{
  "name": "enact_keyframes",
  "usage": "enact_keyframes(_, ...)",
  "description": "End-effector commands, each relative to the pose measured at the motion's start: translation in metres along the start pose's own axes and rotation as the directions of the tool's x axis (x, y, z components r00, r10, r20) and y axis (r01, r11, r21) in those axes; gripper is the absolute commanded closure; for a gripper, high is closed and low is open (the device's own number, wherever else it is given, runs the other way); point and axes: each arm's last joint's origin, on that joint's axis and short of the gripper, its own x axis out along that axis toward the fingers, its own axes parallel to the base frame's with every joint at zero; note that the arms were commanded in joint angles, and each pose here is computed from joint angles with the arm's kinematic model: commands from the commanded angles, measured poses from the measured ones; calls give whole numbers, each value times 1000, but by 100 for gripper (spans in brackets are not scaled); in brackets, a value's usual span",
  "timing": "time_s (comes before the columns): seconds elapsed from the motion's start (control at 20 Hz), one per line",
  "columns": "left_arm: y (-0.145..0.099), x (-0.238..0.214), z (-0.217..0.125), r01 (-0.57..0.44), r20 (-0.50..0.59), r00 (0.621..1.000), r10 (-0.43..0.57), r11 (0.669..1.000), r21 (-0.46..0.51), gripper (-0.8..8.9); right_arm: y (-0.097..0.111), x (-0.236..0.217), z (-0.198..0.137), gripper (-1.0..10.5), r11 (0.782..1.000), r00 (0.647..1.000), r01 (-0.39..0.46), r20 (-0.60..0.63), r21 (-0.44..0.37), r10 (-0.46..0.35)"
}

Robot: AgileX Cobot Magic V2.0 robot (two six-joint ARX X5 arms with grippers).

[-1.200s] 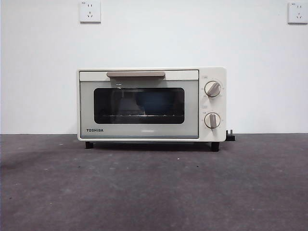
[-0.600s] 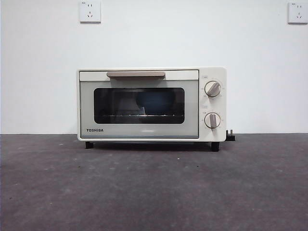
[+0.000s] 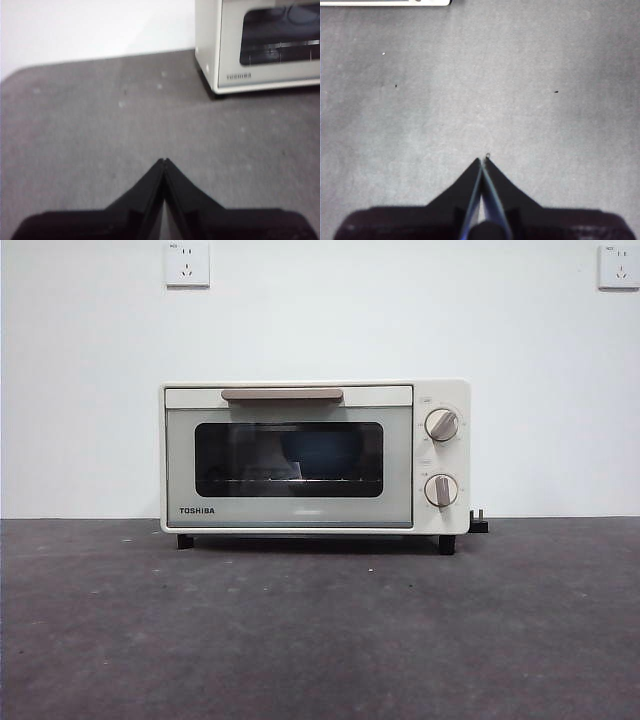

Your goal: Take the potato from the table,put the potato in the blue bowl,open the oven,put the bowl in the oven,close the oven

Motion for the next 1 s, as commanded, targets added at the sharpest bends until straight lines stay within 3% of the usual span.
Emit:
enact_keyframes(0.05,0,0,-3,-2,5,1000,3,999,-39,817,-1,2,0,946,1000,1000,2,0,2,-2)
enact_keyframes(0.3,2,-1,-2,-64,10,998,66,988,-142,818,-1,2,0,946,1000,1000,3,0,1,-3)
enact_keyframes(1.0,1,1,-3,-45,-8,999,44,989,-141,818,-1,2,0,946,1000,1000,3,0,1,-3)
